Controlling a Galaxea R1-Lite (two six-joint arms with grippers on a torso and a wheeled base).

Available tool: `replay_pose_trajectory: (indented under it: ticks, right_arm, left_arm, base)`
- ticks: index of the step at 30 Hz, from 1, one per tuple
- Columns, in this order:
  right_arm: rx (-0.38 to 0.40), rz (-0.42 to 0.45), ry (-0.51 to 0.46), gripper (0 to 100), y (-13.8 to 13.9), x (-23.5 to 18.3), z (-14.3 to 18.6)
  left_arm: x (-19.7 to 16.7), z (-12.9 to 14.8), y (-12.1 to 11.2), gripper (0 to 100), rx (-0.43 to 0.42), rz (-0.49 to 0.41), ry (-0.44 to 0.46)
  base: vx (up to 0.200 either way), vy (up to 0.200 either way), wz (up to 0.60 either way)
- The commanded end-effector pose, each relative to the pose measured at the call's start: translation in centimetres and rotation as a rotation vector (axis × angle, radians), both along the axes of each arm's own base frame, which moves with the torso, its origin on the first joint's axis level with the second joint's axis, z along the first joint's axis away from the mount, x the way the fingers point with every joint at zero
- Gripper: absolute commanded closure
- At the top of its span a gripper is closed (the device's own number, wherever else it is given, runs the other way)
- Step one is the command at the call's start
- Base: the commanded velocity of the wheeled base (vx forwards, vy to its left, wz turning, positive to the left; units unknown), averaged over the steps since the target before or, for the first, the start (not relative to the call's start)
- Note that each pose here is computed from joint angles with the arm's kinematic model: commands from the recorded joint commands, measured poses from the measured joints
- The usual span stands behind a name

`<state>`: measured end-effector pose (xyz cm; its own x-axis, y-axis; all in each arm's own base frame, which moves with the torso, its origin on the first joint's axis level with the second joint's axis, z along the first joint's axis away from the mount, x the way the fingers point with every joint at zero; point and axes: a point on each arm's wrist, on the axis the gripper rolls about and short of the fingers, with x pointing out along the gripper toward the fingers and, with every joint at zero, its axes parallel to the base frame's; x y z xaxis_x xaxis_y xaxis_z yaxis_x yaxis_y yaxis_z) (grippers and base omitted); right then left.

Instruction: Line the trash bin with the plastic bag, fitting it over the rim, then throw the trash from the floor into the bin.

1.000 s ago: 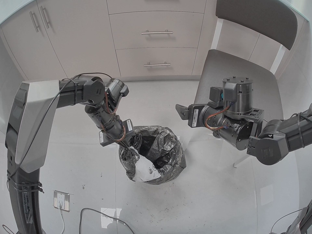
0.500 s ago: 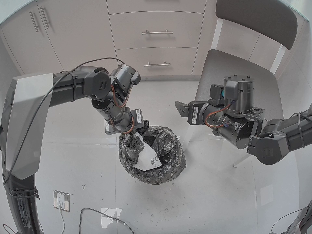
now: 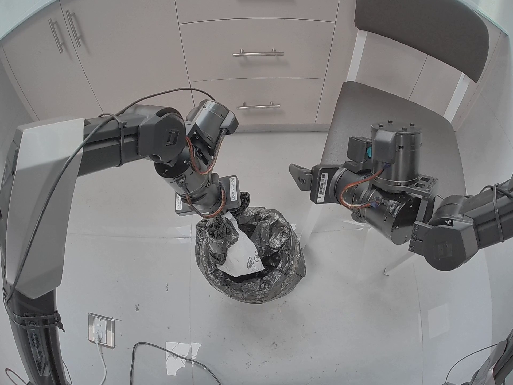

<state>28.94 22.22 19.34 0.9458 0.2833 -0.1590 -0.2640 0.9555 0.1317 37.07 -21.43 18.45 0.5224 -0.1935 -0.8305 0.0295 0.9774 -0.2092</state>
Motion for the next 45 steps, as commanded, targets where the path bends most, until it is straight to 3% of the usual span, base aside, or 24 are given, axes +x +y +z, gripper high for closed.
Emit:
replay_pose_trajectory:
  ticks: [1,17,18,45]
  right_arm:
    - [0.001,0.001,0.000,0,0.05,-0.04,0.01]
    - [0.002,0.000,-0.001,0,-0.02,-0.03,0.06]
    - [0.002,0.000,-0.001,0,-0.02,-0.03,0.06]
    - [0.000,0.001,0.004,0,-0.01,-0.11,-0.13]
  left_arm:
    - [0.04,-0.04,0.05,100,0.000,0.002,0.001]
    - [0.48,-0.44,0.47,100,0.004,0.014,0.010]
    - [0.51,-0.44,0.53,0,0.003,0.015,0.010]
    - [0.53,-0.43,0.54,0,0.006,0.019,0.007]
  base:
    - [0.000,0.000,0.00]
    - [0.000,0.000,0.00]
    - [0.000,0.000,0.00]
    - [0.000,0.000,0.00]
